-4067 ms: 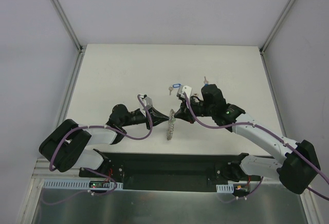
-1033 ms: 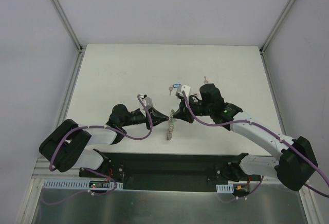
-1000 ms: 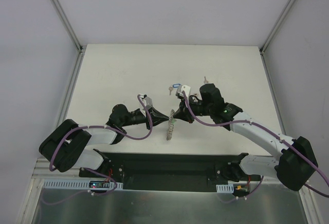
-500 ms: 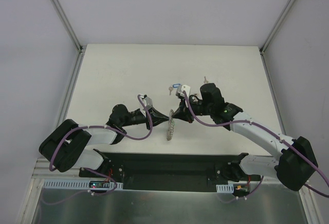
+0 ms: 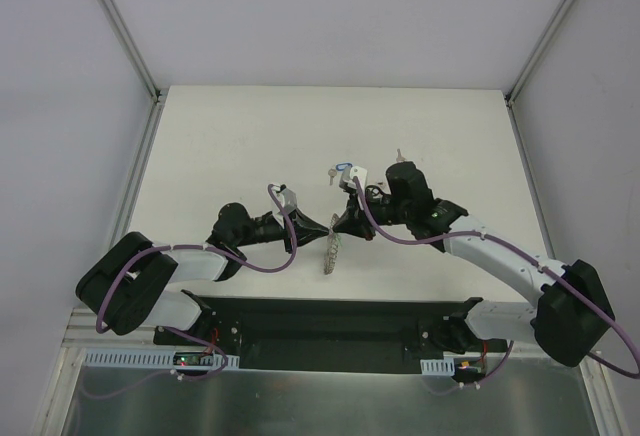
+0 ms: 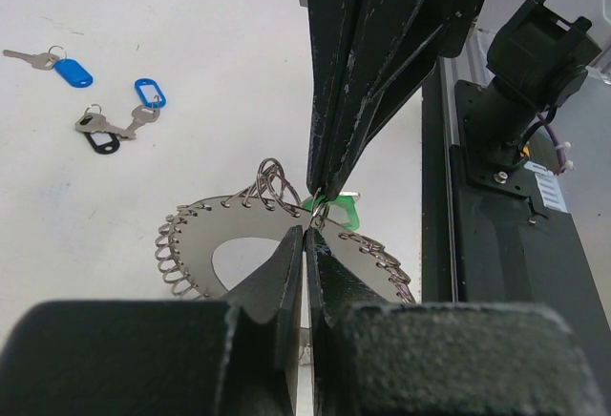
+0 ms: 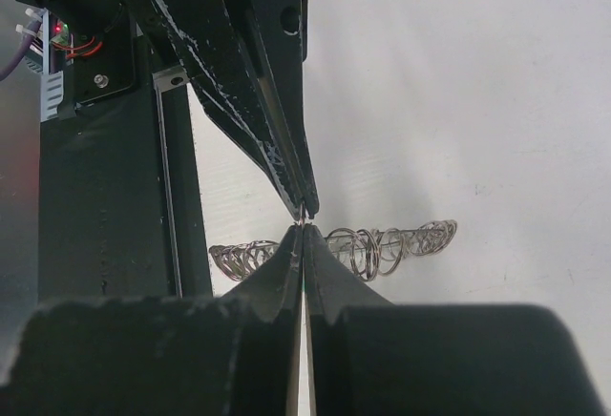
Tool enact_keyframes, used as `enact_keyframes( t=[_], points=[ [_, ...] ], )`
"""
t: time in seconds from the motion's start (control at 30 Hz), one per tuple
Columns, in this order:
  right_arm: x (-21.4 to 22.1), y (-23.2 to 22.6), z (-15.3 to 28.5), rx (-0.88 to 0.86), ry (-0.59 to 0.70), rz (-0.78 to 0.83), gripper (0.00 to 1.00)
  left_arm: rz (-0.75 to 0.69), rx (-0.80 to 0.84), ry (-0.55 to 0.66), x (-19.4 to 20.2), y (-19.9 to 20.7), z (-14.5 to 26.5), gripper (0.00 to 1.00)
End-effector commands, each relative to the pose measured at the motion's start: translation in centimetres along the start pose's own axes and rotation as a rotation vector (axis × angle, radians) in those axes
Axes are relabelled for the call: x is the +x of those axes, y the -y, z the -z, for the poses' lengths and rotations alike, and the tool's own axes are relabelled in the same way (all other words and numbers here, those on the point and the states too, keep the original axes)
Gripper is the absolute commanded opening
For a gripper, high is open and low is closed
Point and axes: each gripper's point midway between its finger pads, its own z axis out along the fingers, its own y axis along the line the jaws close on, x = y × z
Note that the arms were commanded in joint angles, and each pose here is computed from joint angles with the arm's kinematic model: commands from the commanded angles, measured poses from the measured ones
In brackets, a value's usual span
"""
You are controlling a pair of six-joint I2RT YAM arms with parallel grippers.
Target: Put the keys on the keyring
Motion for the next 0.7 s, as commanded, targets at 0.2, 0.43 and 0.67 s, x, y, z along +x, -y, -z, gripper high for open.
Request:
enact_keyframes(
  t=[0.2, 0.43, 0.67],
  points=[
    [-0.9, 0.1, 1.4, 0.061, 0.017, 0.027, 0.01, -0.205, 0.068, 0.193, -5.8, 1.5, -0.1, 0.0],
    [0.6, 1.6, 4.7, 0.276, -0.006, -0.044, 0.01, -0.222, 0.087, 0.209, -6.3, 2.1, 0.0, 0.0],
    [5.7, 4.5, 8.9, 0.579, -0.133, -0.242, 0.01, -0.237, 0.102, 0.238, -7.3, 2.4, 0.1, 0.0]
  ],
)
